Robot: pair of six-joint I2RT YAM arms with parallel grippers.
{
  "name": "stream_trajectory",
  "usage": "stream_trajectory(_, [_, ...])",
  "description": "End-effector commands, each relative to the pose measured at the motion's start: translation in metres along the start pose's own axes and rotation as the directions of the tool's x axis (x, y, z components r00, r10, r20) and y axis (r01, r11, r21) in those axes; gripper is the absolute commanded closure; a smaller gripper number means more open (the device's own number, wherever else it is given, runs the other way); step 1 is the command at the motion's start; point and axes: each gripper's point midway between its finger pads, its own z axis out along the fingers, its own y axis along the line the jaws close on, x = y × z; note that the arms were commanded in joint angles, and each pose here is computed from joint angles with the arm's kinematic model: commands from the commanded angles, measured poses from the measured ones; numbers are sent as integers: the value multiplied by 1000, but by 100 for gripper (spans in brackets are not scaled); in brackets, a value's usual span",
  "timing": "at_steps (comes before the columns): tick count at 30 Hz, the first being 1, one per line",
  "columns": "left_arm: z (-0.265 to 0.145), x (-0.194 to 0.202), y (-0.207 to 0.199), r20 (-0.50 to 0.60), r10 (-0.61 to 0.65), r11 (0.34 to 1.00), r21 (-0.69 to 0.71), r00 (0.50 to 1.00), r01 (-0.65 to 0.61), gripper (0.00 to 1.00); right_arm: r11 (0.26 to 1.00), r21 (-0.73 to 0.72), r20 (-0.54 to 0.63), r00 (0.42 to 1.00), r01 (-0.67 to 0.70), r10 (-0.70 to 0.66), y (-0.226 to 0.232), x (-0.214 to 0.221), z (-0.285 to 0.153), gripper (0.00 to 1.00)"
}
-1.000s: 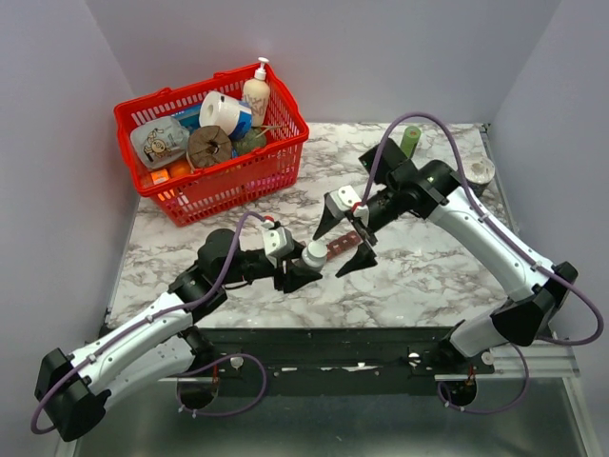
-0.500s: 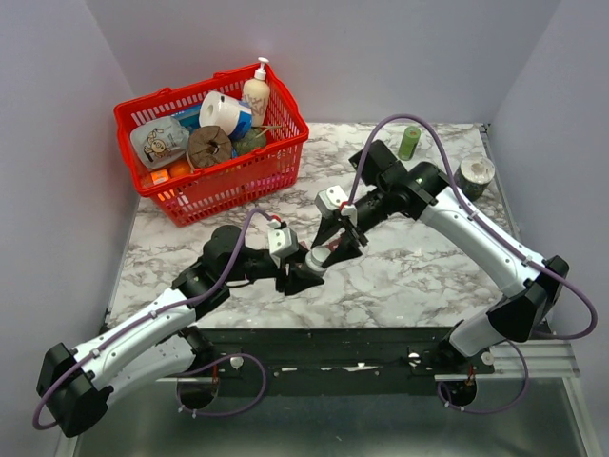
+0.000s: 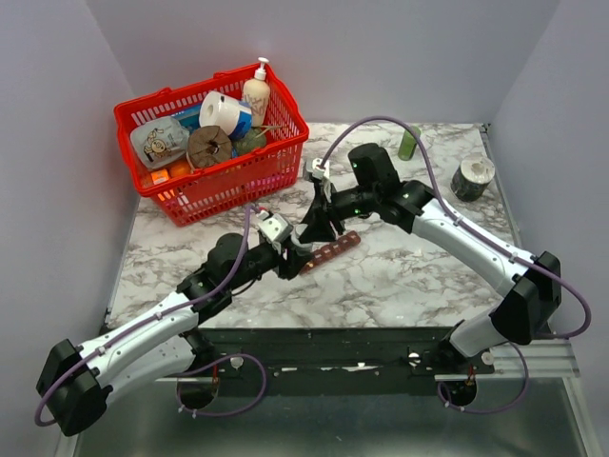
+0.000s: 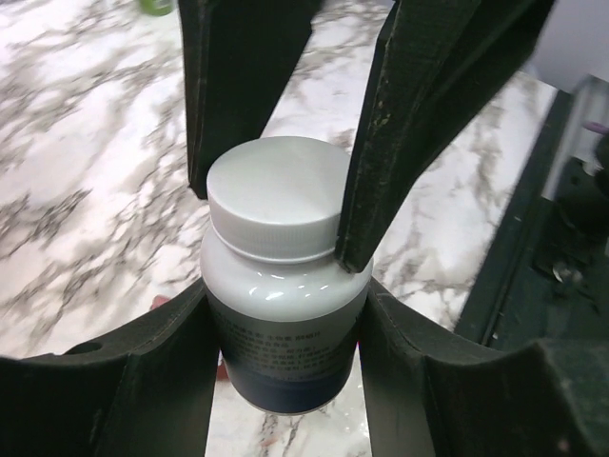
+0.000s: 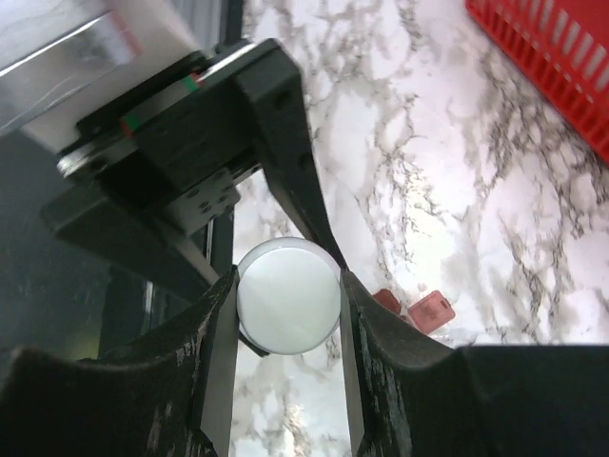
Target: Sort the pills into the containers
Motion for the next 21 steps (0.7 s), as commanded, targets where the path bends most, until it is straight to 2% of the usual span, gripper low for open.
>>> stream_trajectory(1, [-14,-106,58,421,-24,936,-308,907,168,100,906,201,-7,924,-372,381,-23,34,19,82])
stream_trajectory(2, [-12,-105,59,417,-19,936,-313,909,163,100,898,195,0,916,-394,402,-22,32,20,70])
stream_trajectory(4, [-6,-100,53,380,-3,950,-288,925,122,100,910,157,10,922,-384,387,-17,19,19,55])
stream_trajectory(5, [-5,-97,52,364,3,953,-283,931,107,100,926,144,13,937,-349,350,-16,14,17,39])
stream_trajectory(7, [-3,-82,42,308,18,970,-235,951,58,100,950,104,40,956,-294,291,-11,-5,6,22])
stream_trajectory(8, [-3,-75,40,286,18,974,-221,958,48,100,970,89,61,973,-227,222,-8,-17,-3,9])
stream_trajectory(9, [-5,-62,37,244,15,978,-207,970,37,100,977,67,76,977,-202,197,-9,-23,-13,4])
stream_trajectory(10, [-6,-56,29,224,17,987,-160,974,19,100,983,50,93,981,-175,170,-7,-30,-21,0])
stream_trajectory(11, [-8,-50,23,209,15,991,-131,978,13,100,996,23,126,989,-81,77,-1,-47,-33,0])
stream_trajectory(13, [-14,-39,11,181,14,998,-66,983,-2,100,1000,-14,162,986,-25,27,5,-58,-53,0])
stream_trajectory(14, [-17,-36,0,169,16,1000,-5,985,-15,100,995,-31,176,981,91,-84,10,-62,-59,0])
stream_trajectory(16, [-25,-34,-15,163,25,996,75,986,-38,100,972,-118,192,966,201,-176,35,-63,-72,0])
stream_trajectory(17, [-28,-32,-30,157,28,985,163,987,-54,100,911,-126,212,908,393,-362,38,-60,-74,0])
stream_trajectory(18, [-32,-34,-37,161,33,977,202,986,-65,100,899,-231,211,922,371,-326,60,-48,-78,0])
stream_trajectory(19, [-35,-36,-45,161,37,966,248,986,-77,100,872,-257,222,904,416,-366,66,-42,-79,0])
stream_trajectory(20, [-37,-35,-54,155,43,949,304,987,-88,100,798,-254,265,833,547,-486,68,-40,-77,0])
stream_trajectory(21, [-40,-34,-66,141,39,923,374,989,-90,100,802,-319,250,861,504,-442,83,-30,-78,0])
